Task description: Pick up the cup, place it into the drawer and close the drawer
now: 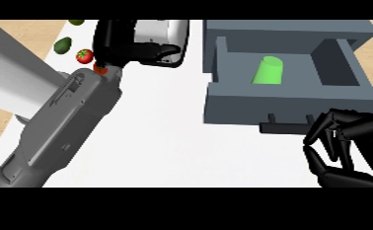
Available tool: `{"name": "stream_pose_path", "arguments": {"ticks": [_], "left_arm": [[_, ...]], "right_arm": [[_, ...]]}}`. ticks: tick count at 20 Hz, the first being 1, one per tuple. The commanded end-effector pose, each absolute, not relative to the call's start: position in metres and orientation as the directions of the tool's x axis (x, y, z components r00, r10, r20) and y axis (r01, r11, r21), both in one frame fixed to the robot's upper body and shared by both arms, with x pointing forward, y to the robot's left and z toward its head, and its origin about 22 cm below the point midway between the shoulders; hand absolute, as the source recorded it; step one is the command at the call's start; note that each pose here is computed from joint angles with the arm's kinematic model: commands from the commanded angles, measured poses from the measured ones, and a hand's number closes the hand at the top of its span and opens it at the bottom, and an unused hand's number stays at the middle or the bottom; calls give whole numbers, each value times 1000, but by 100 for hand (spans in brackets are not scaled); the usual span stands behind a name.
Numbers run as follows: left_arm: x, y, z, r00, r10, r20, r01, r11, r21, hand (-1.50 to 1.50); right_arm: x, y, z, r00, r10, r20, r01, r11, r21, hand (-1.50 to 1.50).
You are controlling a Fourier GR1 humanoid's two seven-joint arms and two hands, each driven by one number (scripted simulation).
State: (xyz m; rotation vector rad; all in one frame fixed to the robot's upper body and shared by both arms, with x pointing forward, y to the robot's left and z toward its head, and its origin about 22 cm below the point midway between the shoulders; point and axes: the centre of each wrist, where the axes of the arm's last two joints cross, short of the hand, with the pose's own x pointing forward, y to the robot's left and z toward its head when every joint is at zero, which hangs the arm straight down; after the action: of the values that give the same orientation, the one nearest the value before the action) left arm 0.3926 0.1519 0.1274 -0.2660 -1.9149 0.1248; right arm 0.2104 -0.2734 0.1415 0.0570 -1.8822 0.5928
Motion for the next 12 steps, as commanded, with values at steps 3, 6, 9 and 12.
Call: {"name": "stream_pose_path", "arguments": {"ticks": [3, 6, 9, 12], "left_arm": [[347, 200, 122, -317, 261, 912, 91, 965, -244, -150], [325, 223, 89, -311, 264, 913, 99, 964, -245, -150], [321, 227, 84, -305, 276, 911, 90, 961, -261, -150], [308, 247, 80, -304, 280, 911, 115, 960, -257, -150]], "right_arm": [[212, -263, 112, -352, 332, 875, -292, 849, -440, 150], [230, -254, 120, -403, 423, 811, -286, 784, -551, 150], [227, -252, 120, -473, 559, 681, -290, 631, -719, 150], [240, -246, 97, -470, 645, 602, -274, 542, -794, 150]]}}
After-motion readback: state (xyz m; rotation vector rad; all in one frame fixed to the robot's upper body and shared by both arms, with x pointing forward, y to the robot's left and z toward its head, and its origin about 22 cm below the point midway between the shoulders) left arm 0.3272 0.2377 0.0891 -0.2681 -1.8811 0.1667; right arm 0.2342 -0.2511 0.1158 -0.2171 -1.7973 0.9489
